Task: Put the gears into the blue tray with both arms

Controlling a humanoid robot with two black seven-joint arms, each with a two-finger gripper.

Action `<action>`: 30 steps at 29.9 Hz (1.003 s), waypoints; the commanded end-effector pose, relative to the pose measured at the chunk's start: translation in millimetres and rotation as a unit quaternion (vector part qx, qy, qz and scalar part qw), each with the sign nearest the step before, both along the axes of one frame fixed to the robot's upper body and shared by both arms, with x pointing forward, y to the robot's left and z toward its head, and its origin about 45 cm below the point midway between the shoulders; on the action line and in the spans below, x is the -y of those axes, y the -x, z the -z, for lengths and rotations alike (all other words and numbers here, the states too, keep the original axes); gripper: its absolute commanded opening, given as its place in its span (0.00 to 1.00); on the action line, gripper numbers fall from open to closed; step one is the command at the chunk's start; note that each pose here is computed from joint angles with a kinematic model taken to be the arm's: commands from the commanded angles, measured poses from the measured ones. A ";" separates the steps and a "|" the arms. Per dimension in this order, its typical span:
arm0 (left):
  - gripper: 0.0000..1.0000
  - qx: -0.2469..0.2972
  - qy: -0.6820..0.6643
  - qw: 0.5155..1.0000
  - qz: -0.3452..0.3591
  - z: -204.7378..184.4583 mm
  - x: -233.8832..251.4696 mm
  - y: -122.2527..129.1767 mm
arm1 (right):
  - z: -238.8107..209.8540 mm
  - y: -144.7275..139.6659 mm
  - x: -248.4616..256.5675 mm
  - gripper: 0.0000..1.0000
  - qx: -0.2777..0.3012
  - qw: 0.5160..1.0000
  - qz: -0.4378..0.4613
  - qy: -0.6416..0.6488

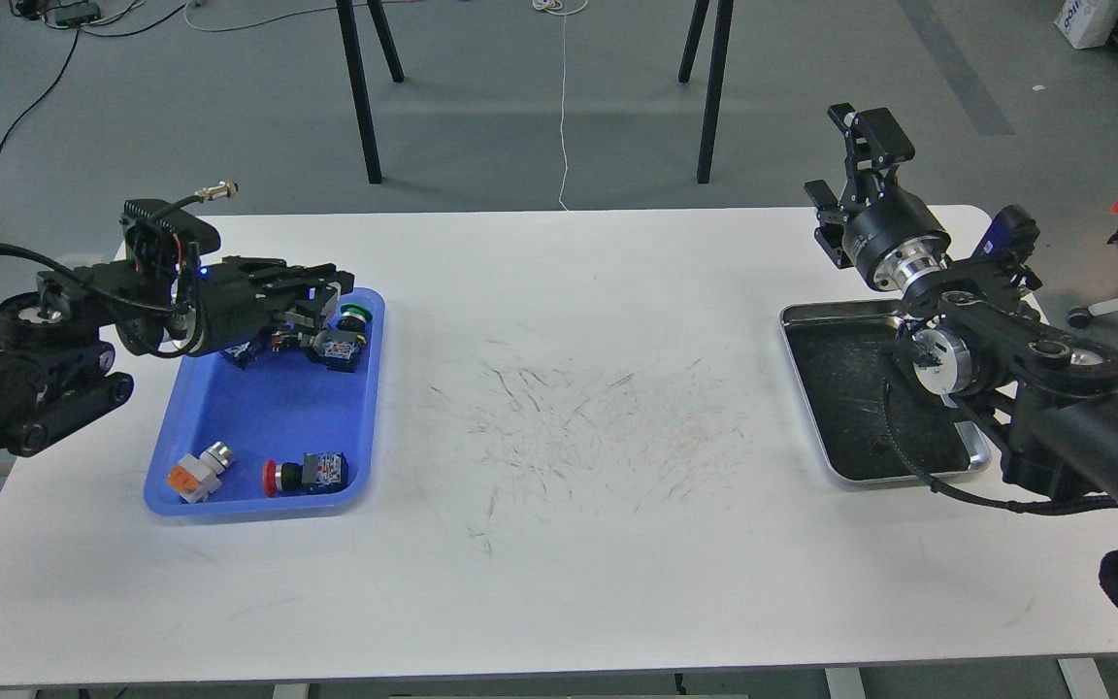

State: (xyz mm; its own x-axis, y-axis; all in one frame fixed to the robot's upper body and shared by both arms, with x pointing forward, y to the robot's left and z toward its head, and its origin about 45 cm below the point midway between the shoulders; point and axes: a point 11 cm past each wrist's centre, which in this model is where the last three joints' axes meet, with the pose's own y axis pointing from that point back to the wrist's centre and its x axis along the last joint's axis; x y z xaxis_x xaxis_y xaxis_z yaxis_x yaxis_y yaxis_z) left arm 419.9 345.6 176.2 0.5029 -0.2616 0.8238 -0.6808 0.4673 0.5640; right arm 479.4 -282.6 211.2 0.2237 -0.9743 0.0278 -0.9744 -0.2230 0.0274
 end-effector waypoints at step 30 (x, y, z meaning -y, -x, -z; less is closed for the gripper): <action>0.19 -0.074 -0.173 0.981 0.050 29.4 -76.3 50.7 | 4.3 1.4 2.2 0.97 -0.004 1.000 0.003 0.002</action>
State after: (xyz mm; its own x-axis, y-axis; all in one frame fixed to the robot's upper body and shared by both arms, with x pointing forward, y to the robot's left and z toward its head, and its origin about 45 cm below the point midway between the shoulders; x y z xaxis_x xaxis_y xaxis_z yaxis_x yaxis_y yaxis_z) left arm 369.9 421.7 147.5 0.5665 -0.5667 0.5983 -0.5416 0.2912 0.7886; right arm 478.1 -284.7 206.9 0.2174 -0.9756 0.0294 -0.9757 -0.2163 0.0360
